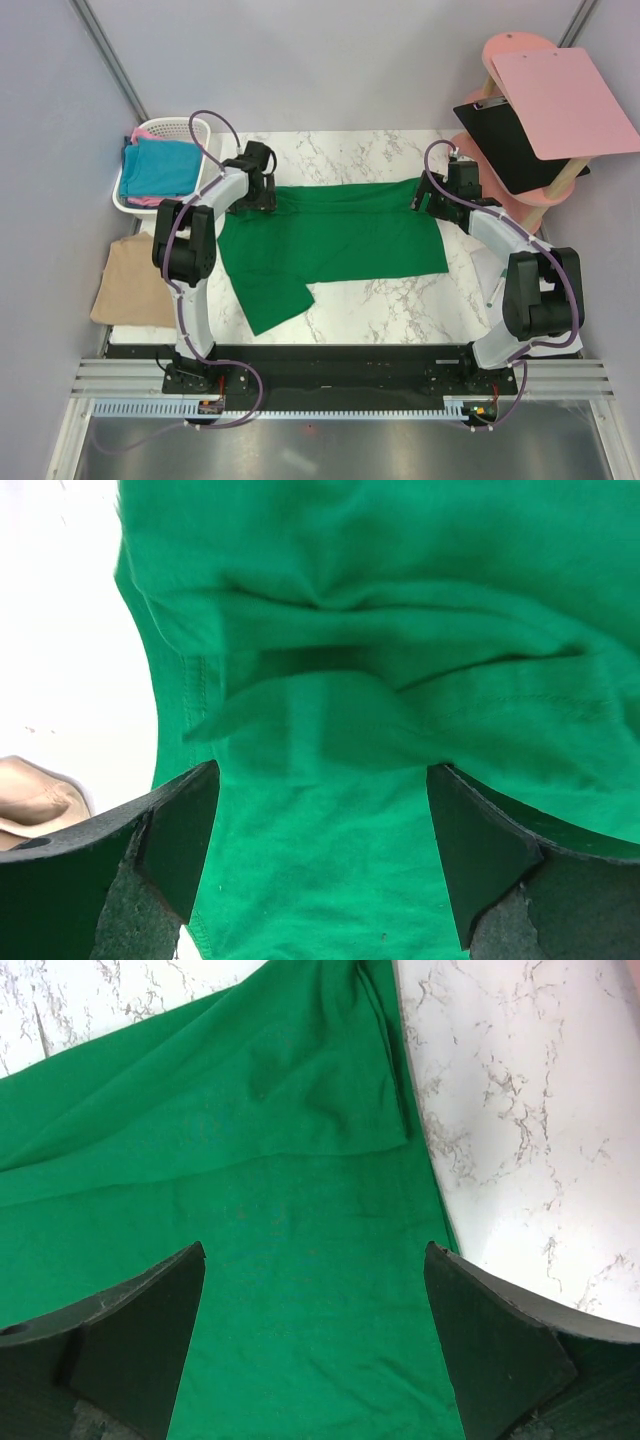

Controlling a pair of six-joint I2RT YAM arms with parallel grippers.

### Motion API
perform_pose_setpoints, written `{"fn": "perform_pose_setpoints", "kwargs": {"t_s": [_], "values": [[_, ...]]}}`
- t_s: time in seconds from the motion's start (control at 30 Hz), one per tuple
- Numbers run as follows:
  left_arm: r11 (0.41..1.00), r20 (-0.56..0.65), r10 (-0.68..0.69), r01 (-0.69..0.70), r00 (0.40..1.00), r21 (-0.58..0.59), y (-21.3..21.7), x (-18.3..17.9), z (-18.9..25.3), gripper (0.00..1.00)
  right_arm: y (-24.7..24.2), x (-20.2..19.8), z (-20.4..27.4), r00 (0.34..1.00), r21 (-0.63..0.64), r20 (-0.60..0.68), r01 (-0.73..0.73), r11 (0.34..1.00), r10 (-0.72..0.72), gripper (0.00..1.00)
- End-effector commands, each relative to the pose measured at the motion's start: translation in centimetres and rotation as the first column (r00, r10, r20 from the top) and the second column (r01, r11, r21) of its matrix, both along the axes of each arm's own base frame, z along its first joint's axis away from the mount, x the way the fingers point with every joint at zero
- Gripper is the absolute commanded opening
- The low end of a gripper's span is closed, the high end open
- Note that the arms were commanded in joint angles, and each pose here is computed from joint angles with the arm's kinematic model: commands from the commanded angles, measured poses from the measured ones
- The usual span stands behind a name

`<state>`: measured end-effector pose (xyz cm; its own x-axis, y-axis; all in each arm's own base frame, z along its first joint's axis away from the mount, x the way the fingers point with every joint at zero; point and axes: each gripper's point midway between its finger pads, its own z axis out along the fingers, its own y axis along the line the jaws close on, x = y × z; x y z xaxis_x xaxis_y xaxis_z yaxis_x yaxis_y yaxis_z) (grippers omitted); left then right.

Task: Fold and stack the t-shirts
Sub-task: Fold the flattened tshirt in 1/3 of the way

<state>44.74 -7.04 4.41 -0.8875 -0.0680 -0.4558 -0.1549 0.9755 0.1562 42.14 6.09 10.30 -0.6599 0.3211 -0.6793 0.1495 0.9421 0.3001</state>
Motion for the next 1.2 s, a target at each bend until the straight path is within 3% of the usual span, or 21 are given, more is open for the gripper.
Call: {"fn": "perform_pose_setpoints", "kwargs": {"t_s": [0.0,0.27,0.43,0.63,0.77,1.0,1.17], "values": [[1.0,0.112,0.004,-0.004,0.994,0.003,-0.1,2.6,3.1,0.91,0.6,0.3,1.3,0.999,0.017,0.044,-0.025,1.0,0.024,0.97],[1.0,0.158,0.014,-0.011,0.987,-0.024,-0.2,2.2,4.5,0.9,0.7,0.5,0.8,0.999,0.018,0.03,-0.032,0.999,0.031,0.97],[0.99,0.216,-0.053,0.079,0.975,-0.114,-2.5,2.9,5.9,0.89,0.9,0.8,-0.1,0.999,0.029,0.016,-0.034,0.999,0.034,0.97],[0.977,0.249,-0.14,0.175,0.958,-0.123,-5.9,4.2,6.5,0.84,1.3,0.6,-1.5,0.999,0.033,-0.012,-0.047,0.998,0.047,0.97],[0.98,0.213,-0.141,0.167,0.967,-0.106,-6.5,4.7,4.8,0.74,1.3,0.5,-1.9,0.998,0.034,-0.023,-0.055,0.998,0.055,0.97],[0.98,0.198,-0.136,0.16,0.971,-0.114,-7.3,5.9,3.2,0.73,1.5,0.4,-2.1,0.997,0.032,-0.026,-0.068,0.997,0.069,0.97],[0.98,0.19,-0.134,0.159,0.973,-0.12,-8.0,6.5,2.4,0.67,1.4,0.2,-2.5,0.997,0.033,-0.034,-0.069,0.997,0.071,0.97]]}}
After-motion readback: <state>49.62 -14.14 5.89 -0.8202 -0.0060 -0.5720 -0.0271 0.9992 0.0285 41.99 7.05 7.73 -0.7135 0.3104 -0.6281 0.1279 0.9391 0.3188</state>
